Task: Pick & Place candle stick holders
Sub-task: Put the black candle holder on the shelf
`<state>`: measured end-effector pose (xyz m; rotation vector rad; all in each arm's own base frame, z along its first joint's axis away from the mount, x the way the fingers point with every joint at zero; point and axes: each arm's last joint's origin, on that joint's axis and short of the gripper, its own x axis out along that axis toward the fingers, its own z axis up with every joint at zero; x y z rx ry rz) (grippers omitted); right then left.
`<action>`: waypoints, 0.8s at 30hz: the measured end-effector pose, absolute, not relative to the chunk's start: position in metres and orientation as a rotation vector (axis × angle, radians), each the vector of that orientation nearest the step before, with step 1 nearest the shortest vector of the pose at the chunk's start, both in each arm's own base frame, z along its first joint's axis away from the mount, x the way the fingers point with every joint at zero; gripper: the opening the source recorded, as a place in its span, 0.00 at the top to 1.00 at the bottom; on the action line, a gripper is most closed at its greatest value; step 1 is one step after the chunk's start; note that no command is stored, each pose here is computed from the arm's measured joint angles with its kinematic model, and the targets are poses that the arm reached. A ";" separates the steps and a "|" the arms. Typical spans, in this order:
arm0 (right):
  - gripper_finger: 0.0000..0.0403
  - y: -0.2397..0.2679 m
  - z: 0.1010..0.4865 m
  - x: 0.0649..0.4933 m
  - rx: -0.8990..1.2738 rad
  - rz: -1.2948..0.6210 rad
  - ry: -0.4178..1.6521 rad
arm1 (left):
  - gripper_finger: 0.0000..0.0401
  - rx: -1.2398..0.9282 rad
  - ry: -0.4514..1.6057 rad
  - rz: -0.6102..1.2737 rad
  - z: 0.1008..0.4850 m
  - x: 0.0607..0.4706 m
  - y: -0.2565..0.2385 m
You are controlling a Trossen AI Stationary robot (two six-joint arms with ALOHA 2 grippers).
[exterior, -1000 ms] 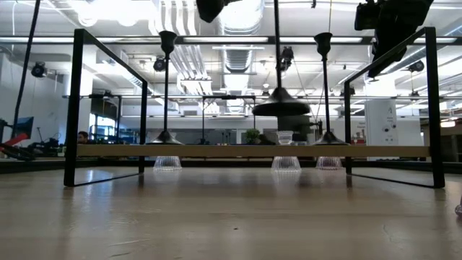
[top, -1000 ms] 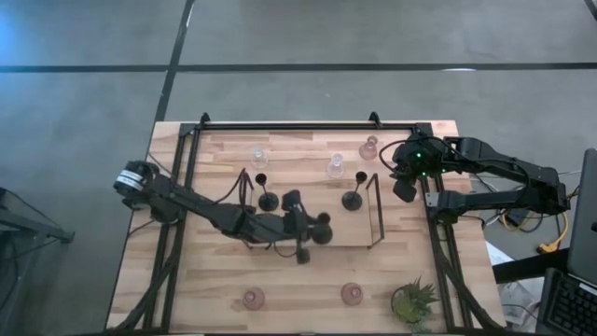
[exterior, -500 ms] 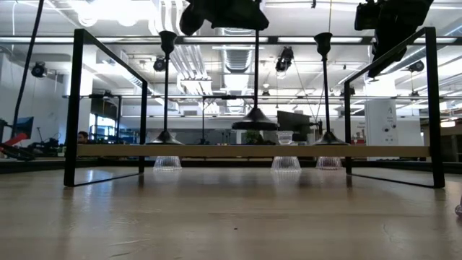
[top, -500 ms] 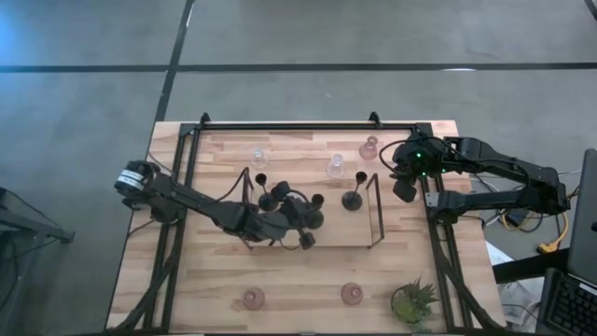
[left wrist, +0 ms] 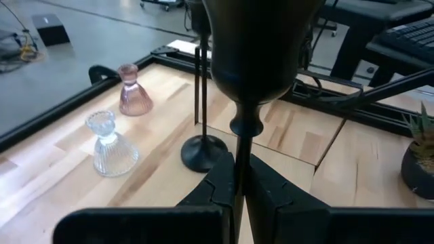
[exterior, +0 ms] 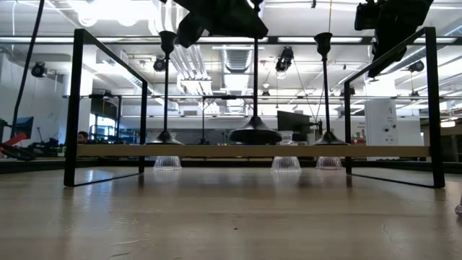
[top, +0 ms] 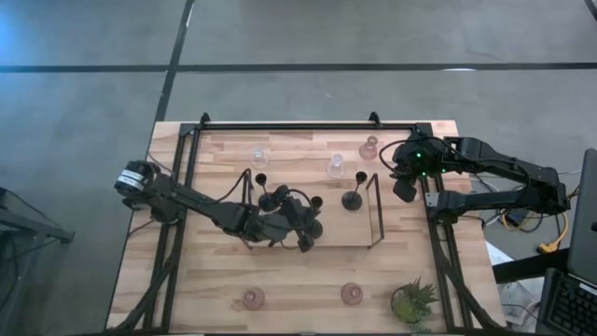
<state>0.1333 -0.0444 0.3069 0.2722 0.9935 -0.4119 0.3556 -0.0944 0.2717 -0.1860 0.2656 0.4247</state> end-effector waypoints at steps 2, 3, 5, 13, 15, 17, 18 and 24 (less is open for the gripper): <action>0.83 -0.044 0.307 0.133 0.273 -0.412 0.994 | 0.96 -0.197 0.270 0.426 0.271 0.355 -0.094; 0.83 -0.044 0.307 0.133 0.273 -0.412 0.994 | 0.96 -0.199 0.270 0.426 0.271 0.355 -0.094; 0.83 -0.044 0.307 0.133 0.273 -0.412 0.994 | 0.96 -0.202 0.274 0.427 0.271 0.355 -0.094; 0.80 -0.044 0.307 0.133 0.273 -0.412 0.994 | 0.96 -0.229 0.282 0.429 0.270 0.354 -0.096; 0.79 -0.044 0.307 0.133 0.273 -0.412 0.993 | 0.96 -0.233 0.282 0.429 0.269 0.354 -0.096; 0.78 -0.044 0.307 0.133 0.272 -0.412 0.994 | 0.96 -0.234 0.283 0.428 0.269 0.353 -0.096; 0.78 -0.044 0.307 0.133 0.273 -0.412 0.994 | 0.96 -0.233 0.284 0.428 0.269 0.353 -0.096; 0.78 -0.044 0.307 0.133 0.273 -0.412 0.994 | 0.94 -0.227 0.288 0.427 0.269 0.353 -0.096</action>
